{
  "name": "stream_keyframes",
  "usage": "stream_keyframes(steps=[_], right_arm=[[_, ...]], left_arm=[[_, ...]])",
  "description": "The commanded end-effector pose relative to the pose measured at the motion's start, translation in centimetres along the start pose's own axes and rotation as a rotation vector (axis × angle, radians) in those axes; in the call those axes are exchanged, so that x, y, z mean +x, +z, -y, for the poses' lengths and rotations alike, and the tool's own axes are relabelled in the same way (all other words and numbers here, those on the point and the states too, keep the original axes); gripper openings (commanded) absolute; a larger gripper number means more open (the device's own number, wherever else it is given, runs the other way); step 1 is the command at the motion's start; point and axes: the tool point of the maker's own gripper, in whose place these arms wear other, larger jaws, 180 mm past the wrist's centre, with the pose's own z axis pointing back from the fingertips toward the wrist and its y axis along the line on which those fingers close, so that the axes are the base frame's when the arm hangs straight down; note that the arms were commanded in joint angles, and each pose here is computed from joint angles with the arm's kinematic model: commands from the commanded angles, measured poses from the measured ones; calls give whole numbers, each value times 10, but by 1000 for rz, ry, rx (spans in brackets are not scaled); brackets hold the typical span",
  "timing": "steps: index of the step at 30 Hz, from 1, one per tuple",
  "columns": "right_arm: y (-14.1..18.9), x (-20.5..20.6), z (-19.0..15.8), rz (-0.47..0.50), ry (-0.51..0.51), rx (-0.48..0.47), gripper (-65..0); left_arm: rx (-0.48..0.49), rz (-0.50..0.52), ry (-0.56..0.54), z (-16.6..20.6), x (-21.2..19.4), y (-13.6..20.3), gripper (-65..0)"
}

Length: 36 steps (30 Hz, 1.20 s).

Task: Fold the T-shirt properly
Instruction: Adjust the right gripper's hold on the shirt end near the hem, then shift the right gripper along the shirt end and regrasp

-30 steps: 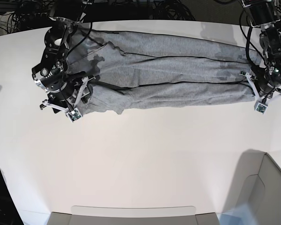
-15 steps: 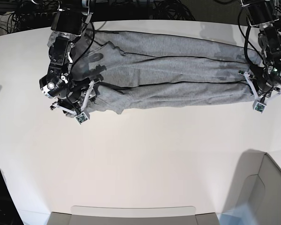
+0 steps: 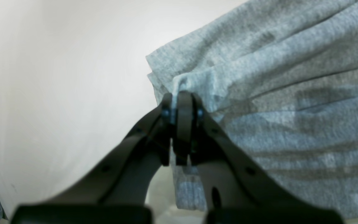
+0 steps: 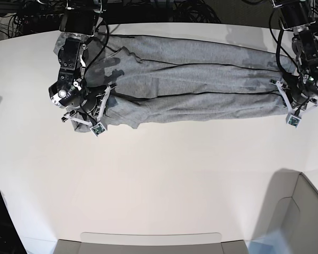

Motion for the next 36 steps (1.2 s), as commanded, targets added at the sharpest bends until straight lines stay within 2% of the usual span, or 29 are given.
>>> stream_keyframes(steps=[1, 8, 12, 20, 24, 29, 32, 36], right_arm=[[10, 17, 8, 59, 17, -26, -650], [59, 51, 16, 210, 58, -133, -650], [77, 55, 16, 246, 79, -170, -650], [78, 23, 6, 187, 63, -158, -650], [93, 12, 12, 183, 37, -202, -650], [110, -10, 44, 161, -69, -306, -650], [114, -21, 53, 141, -105, -336, -650], [117, -45, 60, 38, -122, -354, -650]], left_arm=[[34, 27, -10, -13, 10, 7, -650], [35, 27, -8, -13, 10, 7, -650], [35, 28, -8, -14, 11, 7, -650], [37, 28, -6, -15, 11, 7, -650], [38, 28, -4, -15, 11, 7, -650], [38, 27, -4, -15, 10, 7, -650], [38, 27, -4, -15, 10, 7, -650], [38, 27, -4, -15, 10, 7, -650]])
